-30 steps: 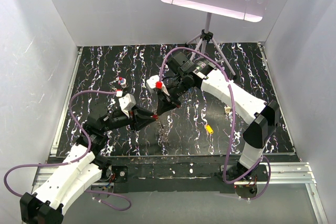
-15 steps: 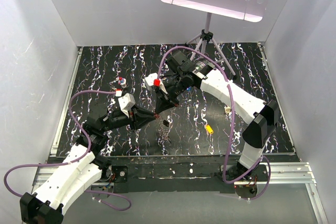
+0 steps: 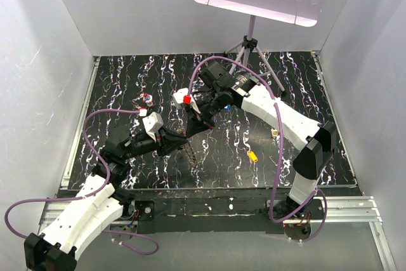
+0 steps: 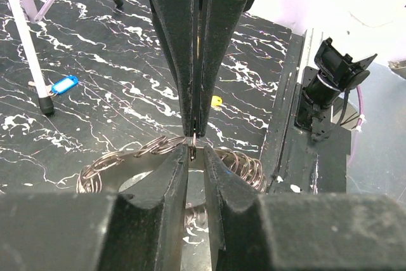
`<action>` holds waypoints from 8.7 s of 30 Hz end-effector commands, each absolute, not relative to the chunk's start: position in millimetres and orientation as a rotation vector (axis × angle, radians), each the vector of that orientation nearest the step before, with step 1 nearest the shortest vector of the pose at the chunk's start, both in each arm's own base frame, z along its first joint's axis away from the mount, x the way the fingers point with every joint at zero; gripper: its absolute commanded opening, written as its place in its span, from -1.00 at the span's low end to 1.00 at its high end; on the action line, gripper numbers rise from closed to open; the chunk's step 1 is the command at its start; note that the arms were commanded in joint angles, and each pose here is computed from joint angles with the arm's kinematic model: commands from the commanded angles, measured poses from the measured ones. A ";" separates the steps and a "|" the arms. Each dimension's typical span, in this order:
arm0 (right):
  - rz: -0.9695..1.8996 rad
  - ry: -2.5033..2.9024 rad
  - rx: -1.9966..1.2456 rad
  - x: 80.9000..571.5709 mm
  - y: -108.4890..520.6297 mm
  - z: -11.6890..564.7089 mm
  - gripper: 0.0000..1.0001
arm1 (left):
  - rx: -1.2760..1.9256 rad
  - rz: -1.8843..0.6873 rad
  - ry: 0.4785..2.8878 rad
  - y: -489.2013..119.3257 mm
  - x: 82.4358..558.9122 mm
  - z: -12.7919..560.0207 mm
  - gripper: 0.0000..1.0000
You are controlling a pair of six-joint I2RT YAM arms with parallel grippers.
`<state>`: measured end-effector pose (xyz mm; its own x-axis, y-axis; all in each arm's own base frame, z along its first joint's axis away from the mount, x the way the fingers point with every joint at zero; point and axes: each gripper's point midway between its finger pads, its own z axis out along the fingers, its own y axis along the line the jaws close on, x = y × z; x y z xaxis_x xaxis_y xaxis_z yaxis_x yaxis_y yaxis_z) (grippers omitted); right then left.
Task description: Put the keys on the keyring
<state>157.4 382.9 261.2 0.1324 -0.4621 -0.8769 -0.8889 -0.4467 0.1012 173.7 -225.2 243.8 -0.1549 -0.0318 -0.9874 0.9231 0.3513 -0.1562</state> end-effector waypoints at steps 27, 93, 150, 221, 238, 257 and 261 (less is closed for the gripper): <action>1.282 1.269 -1.932 155.3 393.0 269.6 -0.97 | 0.828 -1.010 1.459 -221.3 177.0 250.1 -0.70; 1.432 1.317 -1.878 125.6 332.2 275.1 0.24 | 1.001 -0.958 1.349 -216.9 154.0 248.1 -1.00; 1.504 1.176 -2.080 79.5 367.5 283.0 -0.32 | 1.158 -1.020 1.149 -222.9 124.3 252.8 -1.00; 1.402 1.320 -2.007 94.9 377.0 286.2 -0.30 | 1.095 -1.017 1.217 -221.4 132.4 256.8 -1.00; 1.399 1.376 -1.972 108.2 375.1 278.5 -0.29 | 1.088 -1.020 1.231 -221.4 133.5 257.6 -1.00; 1.464 1.435 -1.987 105.7 378.2 258.5 -0.32 | 1.078 -0.991 1.229 -219.4 135.9 258.5 -1.00; 1.470 1.450 -1.980 106.5 379.0 256.1 -0.32 | 1.074 -0.981 1.226 -218.8 136.9 259.6 -1.00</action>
